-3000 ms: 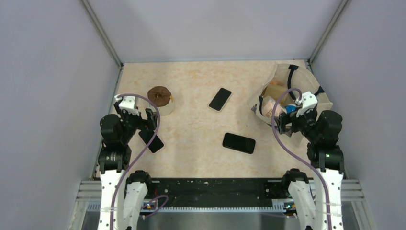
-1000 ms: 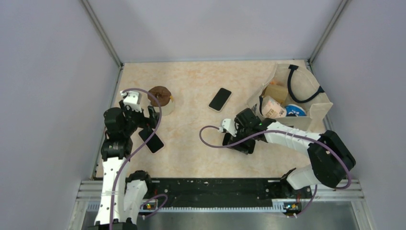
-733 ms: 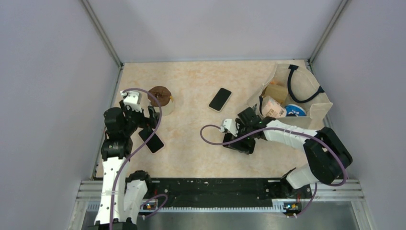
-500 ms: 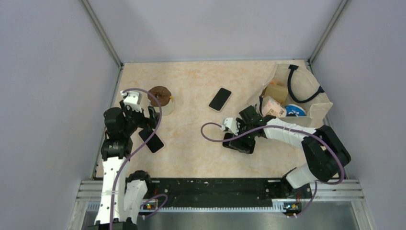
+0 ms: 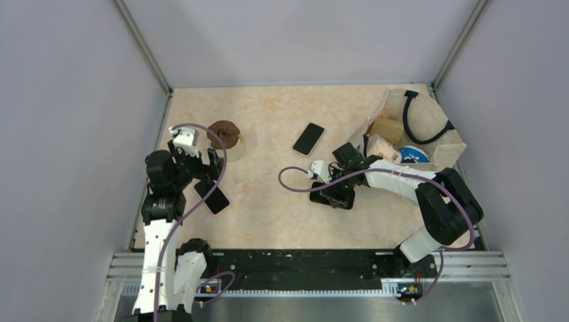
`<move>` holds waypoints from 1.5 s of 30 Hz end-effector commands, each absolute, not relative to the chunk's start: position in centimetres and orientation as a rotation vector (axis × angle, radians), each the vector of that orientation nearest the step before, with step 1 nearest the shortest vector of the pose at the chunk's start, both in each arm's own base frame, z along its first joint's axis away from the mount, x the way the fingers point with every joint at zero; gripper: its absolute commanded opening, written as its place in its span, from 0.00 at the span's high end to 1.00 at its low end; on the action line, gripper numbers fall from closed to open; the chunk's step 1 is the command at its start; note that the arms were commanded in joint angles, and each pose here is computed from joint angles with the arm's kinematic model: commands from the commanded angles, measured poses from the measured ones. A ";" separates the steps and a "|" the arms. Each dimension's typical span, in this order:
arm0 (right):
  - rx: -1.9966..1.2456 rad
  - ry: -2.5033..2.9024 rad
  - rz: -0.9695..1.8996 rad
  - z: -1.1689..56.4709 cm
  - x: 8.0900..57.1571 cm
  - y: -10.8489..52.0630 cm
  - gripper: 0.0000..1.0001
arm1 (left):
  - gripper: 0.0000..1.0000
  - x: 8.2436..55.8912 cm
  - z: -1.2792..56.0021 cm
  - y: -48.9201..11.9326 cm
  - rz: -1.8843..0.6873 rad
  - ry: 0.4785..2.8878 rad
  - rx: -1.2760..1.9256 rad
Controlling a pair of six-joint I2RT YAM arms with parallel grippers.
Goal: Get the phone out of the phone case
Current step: Pick up the phone at the center of the board.
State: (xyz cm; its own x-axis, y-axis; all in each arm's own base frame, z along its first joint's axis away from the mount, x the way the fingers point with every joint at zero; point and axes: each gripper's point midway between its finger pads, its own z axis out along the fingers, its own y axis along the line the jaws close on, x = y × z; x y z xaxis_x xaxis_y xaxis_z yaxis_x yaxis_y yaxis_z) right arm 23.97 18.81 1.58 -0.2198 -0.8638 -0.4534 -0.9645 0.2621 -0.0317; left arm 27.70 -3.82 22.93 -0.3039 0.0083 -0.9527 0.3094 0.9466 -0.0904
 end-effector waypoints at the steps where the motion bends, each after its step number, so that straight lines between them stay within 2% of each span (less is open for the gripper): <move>1: -1.687 2.255 0.396 -0.8 22.4 17.9 0.54 | 0.01 28.2 25.0 -4.1 -0.314 1.810 0.257; 7: -1.630 2.197 0.447 1.7 24.3 20.1 0.84 | 0.04 28.6 24.2 -5.2 -0.406 1.841 0.280; 14: -1.578 2.152 0.513 3.6 25.9 22.4 0.99 | 0.06 29.5 24.8 -7.2 -0.560 1.822 0.305; 22: -1.543 2.080 0.503 5.4 27.0 24.8 1.00 | 0.07 30.5 22.9 -9.9 -0.763 1.861 0.307; 36: -1.448 1.897 0.505 11.3 28.0 29.3 1.00 | 0.08 29.7 16.5 -20.5 -1.136 2.067 0.484; 45: -1.380 1.783 0.516 16.5 28.4 31.1 1.00 | 0.13 30.4 16.4 -25.4 -1.445 2.104 0.478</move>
State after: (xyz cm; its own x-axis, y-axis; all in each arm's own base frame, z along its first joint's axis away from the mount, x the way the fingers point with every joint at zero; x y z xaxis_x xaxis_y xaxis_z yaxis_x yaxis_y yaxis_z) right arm 26.62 28.21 9.58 -0.1863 -0.7239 -0.6643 -0.9500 0.3051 -0.0660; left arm 29.44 -22.78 12.78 -0.8145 0.0008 -0.5802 0.5051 0.4929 -0.7084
